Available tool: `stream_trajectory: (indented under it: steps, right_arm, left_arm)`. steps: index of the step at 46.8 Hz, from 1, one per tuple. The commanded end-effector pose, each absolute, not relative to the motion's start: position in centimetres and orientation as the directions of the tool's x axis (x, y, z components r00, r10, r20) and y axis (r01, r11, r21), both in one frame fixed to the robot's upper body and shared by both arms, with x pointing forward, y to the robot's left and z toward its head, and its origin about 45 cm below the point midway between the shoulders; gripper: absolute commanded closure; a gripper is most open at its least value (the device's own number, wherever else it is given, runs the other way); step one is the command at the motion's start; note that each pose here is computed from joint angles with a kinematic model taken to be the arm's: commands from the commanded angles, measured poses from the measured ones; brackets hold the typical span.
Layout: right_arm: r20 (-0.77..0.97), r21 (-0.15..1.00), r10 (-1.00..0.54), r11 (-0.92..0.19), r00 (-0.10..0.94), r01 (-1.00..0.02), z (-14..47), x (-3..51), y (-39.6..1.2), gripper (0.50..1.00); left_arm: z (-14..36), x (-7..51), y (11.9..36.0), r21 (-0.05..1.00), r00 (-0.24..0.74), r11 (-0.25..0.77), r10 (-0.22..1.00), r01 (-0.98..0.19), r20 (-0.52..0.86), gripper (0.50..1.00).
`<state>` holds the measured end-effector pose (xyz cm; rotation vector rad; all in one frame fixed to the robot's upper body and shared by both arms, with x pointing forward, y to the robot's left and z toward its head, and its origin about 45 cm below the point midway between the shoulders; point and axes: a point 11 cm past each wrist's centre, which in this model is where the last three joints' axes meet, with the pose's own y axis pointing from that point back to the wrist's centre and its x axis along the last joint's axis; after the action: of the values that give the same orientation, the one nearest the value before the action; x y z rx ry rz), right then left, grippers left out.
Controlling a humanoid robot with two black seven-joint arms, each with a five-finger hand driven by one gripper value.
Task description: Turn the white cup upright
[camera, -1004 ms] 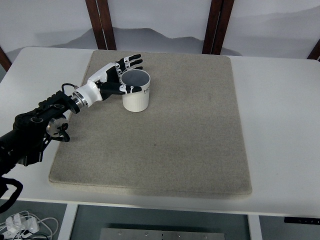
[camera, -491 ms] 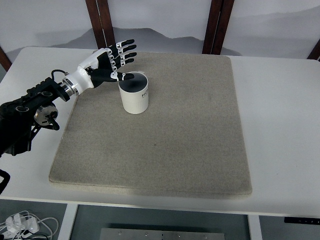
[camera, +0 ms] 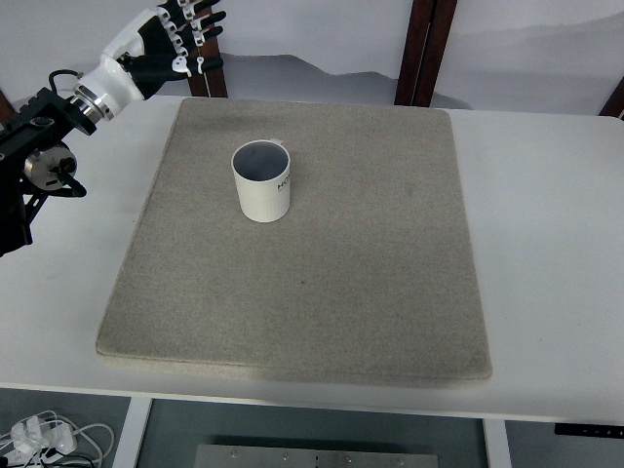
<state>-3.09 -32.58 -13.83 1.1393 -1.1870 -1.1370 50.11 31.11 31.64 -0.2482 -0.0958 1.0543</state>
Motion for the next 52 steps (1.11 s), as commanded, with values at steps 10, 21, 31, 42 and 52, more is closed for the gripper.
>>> stream_trajectory:
  steps: [10,21,31,42,52]
  right_arm:
    - [0.081,0.996,-0.996,0.083,0.043,0.038,-13.8,-3.1,-32.6,0.548]
    - [0.081,0.996,-0.996,0.083,0.043,0.038,-13.8,-3.1,-32.6,0.548]
    - [0.081,0.996,-0.996,0.083,0.040,0.038,-13.8,-3.1,-32.6,0.548]
    - [0.081,0.996,-0.996,0.083,0.043,0.038,-13.8,-3.1,-32.6,0.548]
    - [0.081,0.996,-0.996,0.083,0.043,0.038,-13.8,-3.1,-32.6,0.548]
  left_arm:
    - [32.2,50.9,34.8,-0.271,0.347,0.316,0.935,-0.909,-0.072,0.500]
    - [31.6,51.6,34.3,-0.301,0.225,0.166,0.959,-0.939,-0.172,0.500]
    - [31.7,51.5,35.6,-0.340,0.160,0.028,0.916,-0.940,-0.367,0.500]
    - [30.4,51.7,36.3,-0.248,0.114,-0.011,0.866,-0.969,-0.487,0.500]
    - [27.9,51.6,35.7,-0.117,0.075,0.016,0.851,-0.993,-0.520,0.500]
